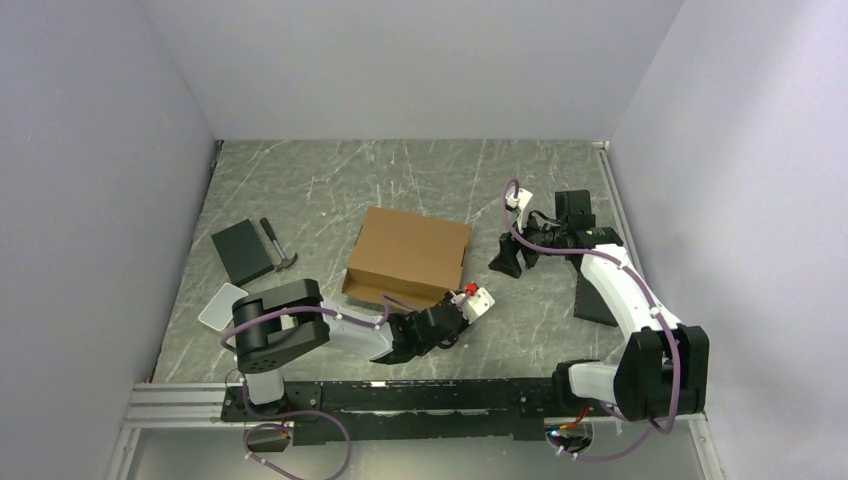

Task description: Fold the paper box

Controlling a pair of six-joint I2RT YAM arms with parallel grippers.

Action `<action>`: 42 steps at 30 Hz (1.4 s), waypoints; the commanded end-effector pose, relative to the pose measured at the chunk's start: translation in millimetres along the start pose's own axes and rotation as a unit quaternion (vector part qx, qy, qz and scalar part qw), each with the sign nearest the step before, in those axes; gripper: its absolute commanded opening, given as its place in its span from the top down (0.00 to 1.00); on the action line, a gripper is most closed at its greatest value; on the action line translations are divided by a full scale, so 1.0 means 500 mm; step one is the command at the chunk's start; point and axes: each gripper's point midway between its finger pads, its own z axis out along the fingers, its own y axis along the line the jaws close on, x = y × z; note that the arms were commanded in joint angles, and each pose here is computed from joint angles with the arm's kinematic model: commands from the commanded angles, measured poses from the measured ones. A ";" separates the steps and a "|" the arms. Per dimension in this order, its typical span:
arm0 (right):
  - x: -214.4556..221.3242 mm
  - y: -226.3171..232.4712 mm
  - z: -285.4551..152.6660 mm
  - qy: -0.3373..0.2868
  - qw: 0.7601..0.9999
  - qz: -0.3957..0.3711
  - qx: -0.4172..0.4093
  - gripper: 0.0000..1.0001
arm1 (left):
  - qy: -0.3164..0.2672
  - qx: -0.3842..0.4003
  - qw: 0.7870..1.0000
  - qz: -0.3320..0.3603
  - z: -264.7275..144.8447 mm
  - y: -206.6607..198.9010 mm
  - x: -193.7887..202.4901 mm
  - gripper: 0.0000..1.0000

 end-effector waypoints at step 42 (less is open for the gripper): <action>-0.056 -0.128 0.193 -0.069 0.951 0.300 -0.009 0.16 | -0.027 -0.032 0.988 -0.150 -0.101 0.044 0.021 1.00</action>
